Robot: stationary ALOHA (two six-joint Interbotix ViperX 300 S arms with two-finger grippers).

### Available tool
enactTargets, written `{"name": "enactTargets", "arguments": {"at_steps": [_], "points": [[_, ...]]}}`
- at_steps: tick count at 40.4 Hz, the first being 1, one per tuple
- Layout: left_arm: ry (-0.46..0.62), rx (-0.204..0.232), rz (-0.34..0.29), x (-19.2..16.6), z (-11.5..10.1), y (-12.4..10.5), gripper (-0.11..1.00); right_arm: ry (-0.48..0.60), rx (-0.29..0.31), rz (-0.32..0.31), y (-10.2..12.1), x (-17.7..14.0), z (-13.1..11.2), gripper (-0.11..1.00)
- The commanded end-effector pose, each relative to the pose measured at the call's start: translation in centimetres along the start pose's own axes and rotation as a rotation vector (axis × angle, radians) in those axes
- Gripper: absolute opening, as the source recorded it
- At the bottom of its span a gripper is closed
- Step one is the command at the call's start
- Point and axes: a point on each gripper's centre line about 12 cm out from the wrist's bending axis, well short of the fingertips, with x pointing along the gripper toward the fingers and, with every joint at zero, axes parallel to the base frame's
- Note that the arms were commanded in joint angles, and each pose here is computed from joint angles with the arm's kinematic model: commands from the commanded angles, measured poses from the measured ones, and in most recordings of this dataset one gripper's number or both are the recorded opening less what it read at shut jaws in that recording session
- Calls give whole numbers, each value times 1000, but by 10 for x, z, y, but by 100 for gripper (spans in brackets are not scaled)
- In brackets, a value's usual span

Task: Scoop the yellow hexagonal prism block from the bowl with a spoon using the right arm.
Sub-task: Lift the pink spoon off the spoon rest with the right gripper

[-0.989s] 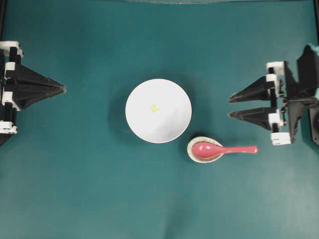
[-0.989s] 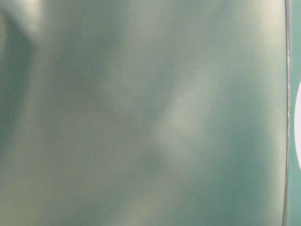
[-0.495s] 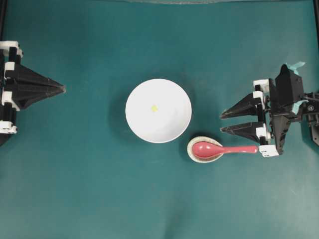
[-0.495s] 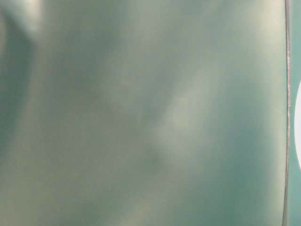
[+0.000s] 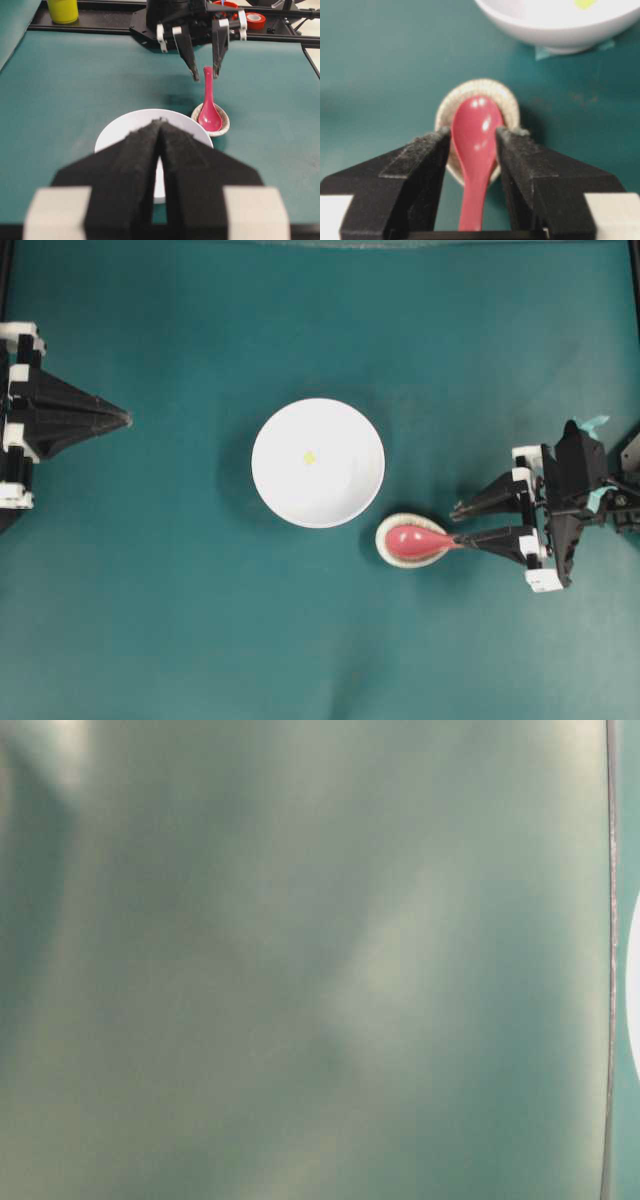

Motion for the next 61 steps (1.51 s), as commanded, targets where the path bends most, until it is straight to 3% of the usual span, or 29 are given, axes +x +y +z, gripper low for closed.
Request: {"name": "enactTargets", "arguments": {"at_steps": [1,16,46,61], "points": [[-28,3,2,2,11,0,-1,-24,-6,5,5,5,-4,48],[-28,1,2,2,11,0,-1,4,-30,-15,10,11,-25,48],[-28,3,2,2,11,0,-1,48,-88,-28,3,4,-34,47],[-25,3,2,2,10,0,-1,53,-97,-28,3,3,-35,38]]}}
